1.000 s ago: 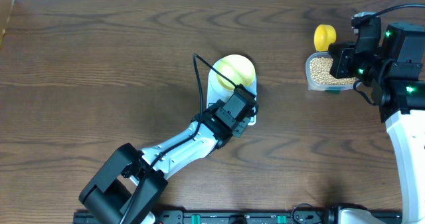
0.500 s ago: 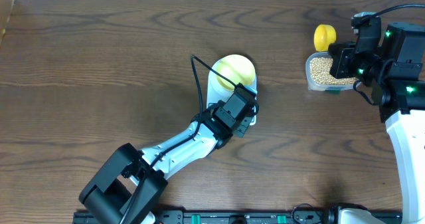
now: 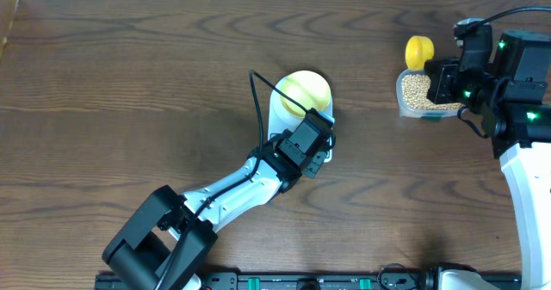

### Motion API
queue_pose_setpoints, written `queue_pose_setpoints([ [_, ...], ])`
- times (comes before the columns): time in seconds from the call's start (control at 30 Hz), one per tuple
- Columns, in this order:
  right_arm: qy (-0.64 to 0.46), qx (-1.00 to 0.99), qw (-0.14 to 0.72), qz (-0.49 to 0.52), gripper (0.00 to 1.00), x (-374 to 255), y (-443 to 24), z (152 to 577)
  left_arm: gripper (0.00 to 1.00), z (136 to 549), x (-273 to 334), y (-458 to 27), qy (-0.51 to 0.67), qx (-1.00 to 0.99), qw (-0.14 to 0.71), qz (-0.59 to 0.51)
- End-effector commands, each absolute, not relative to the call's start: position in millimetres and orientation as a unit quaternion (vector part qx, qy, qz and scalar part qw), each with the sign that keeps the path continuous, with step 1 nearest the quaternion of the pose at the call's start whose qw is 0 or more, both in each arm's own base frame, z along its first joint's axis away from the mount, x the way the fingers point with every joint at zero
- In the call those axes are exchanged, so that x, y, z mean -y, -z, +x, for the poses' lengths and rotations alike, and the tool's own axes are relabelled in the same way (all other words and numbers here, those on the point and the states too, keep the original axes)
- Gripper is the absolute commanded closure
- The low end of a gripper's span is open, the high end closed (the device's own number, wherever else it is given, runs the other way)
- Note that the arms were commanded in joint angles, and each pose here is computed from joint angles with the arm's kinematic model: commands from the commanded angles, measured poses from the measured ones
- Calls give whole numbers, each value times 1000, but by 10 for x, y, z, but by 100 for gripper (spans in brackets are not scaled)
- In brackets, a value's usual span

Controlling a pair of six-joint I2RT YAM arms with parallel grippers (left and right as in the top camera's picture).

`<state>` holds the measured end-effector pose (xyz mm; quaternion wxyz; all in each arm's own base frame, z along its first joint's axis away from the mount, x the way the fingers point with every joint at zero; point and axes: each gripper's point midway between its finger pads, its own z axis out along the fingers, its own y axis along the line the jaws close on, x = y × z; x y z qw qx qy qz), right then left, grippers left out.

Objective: Scoop item into bowl and weigh 50g on scale
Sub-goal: 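Lift the left gripper up and away from the scale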

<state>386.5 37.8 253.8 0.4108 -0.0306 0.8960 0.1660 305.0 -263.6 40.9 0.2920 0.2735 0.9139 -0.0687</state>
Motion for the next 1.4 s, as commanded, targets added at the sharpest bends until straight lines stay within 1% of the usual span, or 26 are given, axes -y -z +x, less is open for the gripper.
queue_pose_setpoints([
  [0.0, -176, -890, 418, -42, 99, -411, -2624, 3873, 92, 3062, 2565, -416, 58, -913, 293, 279],
  [0.3, -153, -888, 431, -34, 99, -324, -2653, 3930, 92, 3049, 2551, -402, 56, -914, 288, 279],
  [0.9, -152, -889, 431, -29, 99, -285, -2647, 3928, 92, 3047, 2549, -403, 55, -913, 288, 283],
  [0.93, -152, -889, 431, -29, 99, -285, -2647, 3928, 90, 3043, 2545, -405, 53, -913, 287, 286],
  [0.97, -152, -889, 430, -29, 99, -285, -2646, 3927, 83, 3033, 2535, -409, 51, -912, 286, 290],
  [1.0, -152, -889, 430, -29, 99, -285, -2646, 3927, 79, 3025, 2527, -419, 49, -911, 285, 294],
  [1.2, -152, -889, 430, -29, 99, -285, -2646, 3927, 61, 3066, 2477, -578, 54, -909, 300, 285],
  [1.27, -152, -889, 430, -29, 99, -285, -2646, 3927, 53, 3113, 2428, -668, 56, -908, 310, 276],
  [1.3, -152, -889, 430, -29, 99, -285, -2646, 3927, 46, 3142, 2398, -719, 57, -908, 316, 270],
  [1.33, -152, -889, 430, -29, 99, -285, -2646, 3927, 43, 3167, 2363, -765, 57, -908, 321, 264],
  [1.37, -152, -889, 430, -29, 99, -285, -2646, 3927, 27, 3185, 2320, -807, 56, -908, 324, 258],
])
